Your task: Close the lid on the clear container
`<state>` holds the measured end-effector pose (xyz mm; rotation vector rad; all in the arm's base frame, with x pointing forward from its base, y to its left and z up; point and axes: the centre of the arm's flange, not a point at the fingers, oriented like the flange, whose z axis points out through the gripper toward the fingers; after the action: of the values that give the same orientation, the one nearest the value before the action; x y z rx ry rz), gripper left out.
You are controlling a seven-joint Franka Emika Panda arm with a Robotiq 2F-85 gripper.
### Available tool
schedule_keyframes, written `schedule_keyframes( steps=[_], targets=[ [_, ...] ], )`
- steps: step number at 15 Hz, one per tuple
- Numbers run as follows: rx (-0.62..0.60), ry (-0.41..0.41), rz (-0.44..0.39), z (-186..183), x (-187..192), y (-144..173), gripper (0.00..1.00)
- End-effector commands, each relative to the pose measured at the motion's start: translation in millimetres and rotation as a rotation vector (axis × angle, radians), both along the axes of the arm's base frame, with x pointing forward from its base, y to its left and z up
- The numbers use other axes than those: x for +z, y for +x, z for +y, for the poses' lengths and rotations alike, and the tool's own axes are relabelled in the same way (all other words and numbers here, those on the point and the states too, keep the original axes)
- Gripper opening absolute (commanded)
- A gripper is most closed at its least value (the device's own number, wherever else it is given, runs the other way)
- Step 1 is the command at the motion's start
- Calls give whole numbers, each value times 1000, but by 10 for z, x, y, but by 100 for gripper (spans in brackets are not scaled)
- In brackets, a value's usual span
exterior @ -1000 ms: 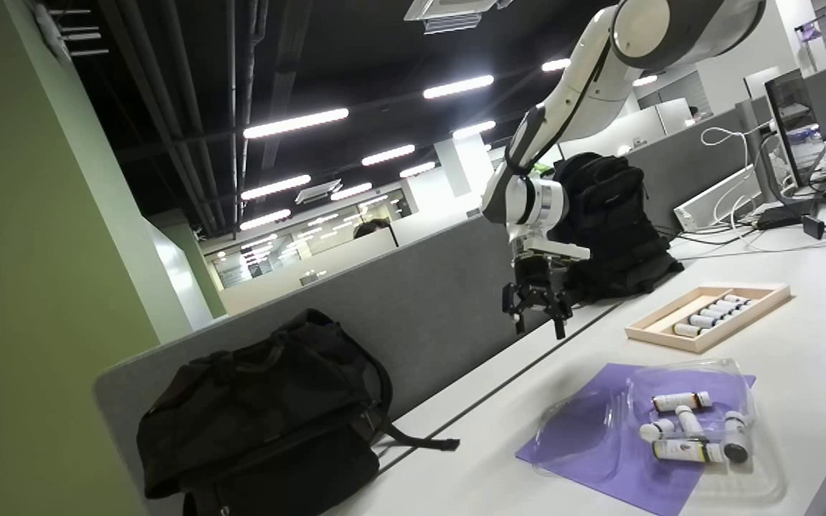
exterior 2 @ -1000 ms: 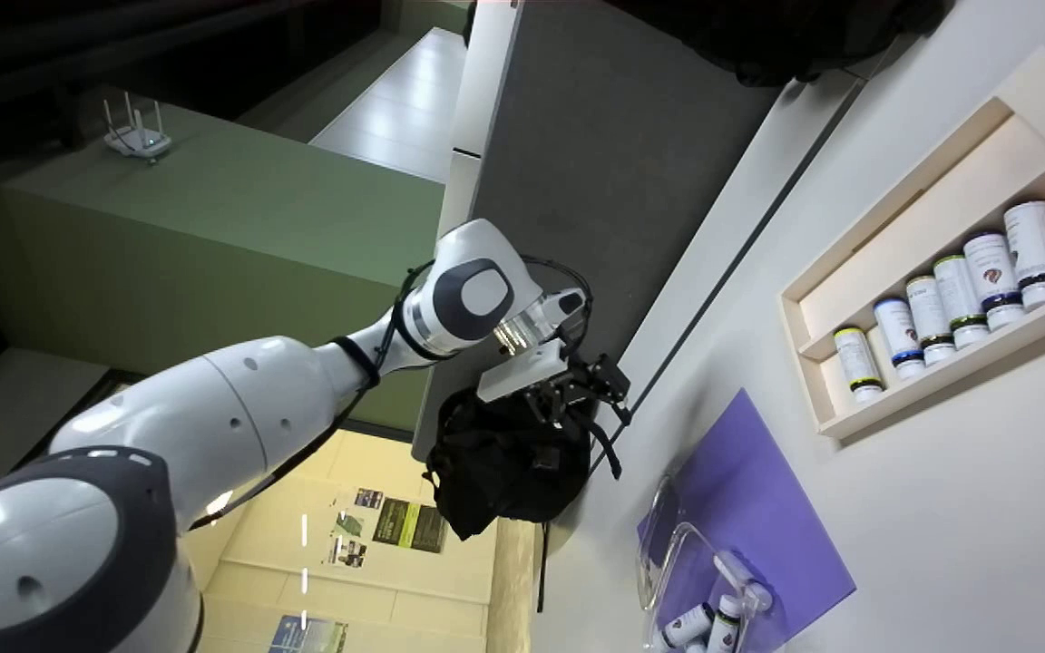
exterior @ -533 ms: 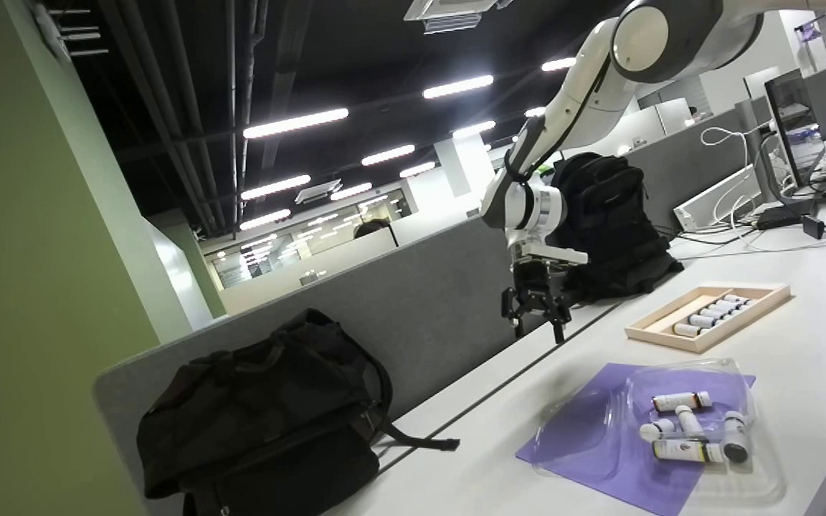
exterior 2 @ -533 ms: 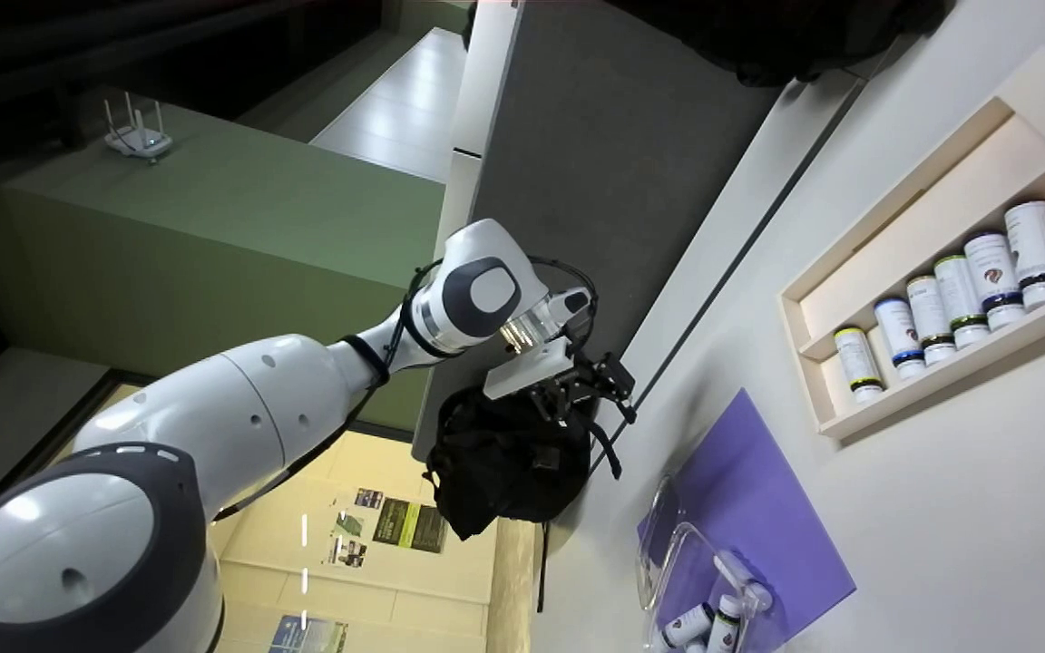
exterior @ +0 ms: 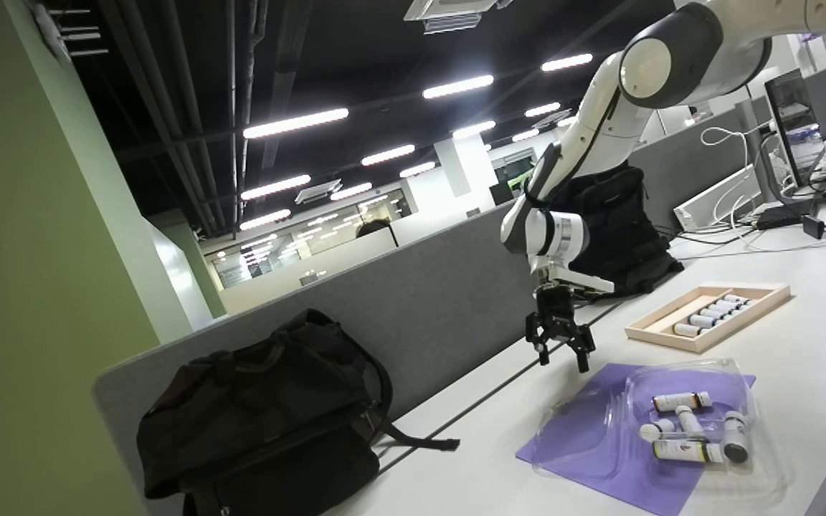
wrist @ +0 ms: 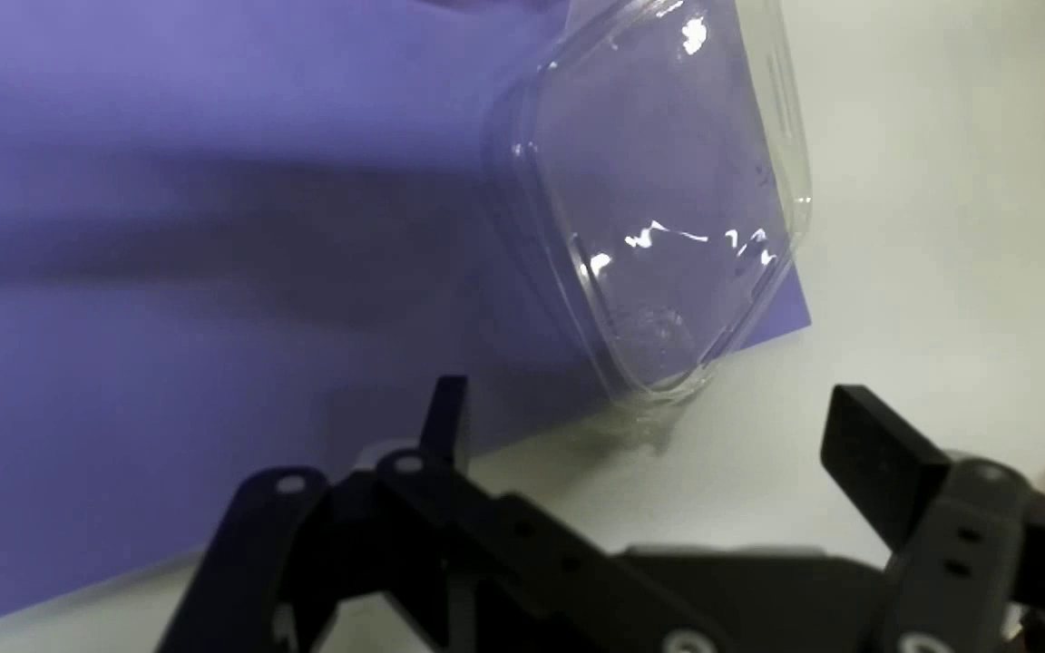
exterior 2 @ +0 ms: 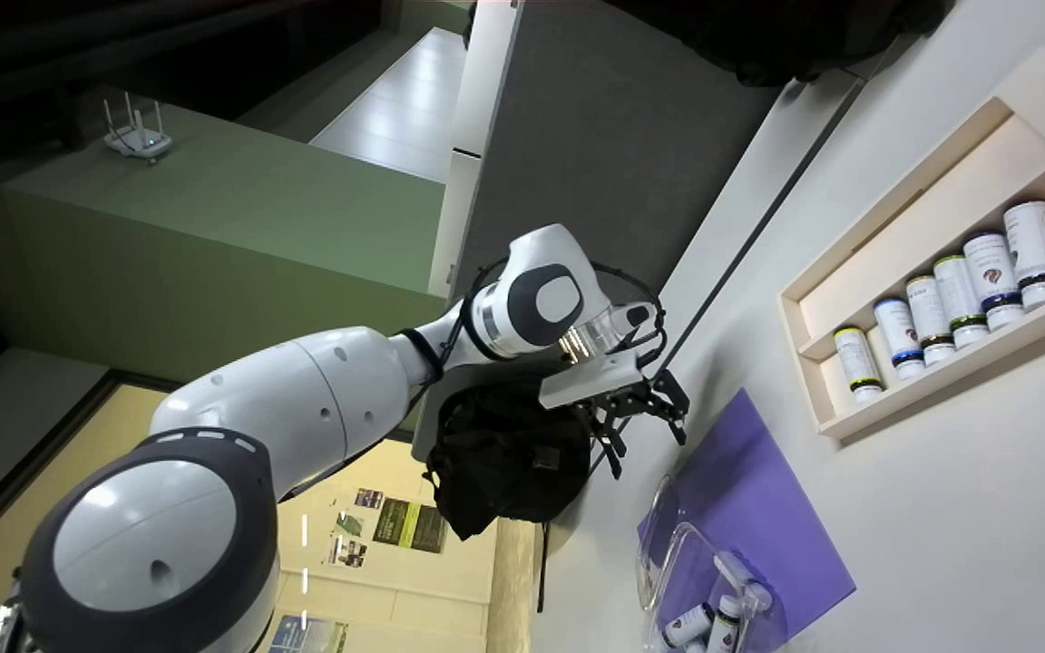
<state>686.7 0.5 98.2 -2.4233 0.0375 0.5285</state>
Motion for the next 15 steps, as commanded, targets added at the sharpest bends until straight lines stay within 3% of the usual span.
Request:
schedule_keyframes(
  steps=[1, 6, 9, 13, 15],
  targets=[
    [20, 75, -18, 15, -135, 30, 100],
    [65, 119, -26, 118, -362, -49, 100],
    [98, 153, -76, 177, -476, -86, 100],
    [111, 256, -150, 251, -449, -121, 100],
    [95, 314, -142, 298, -445, -136, 100]
  ],
)
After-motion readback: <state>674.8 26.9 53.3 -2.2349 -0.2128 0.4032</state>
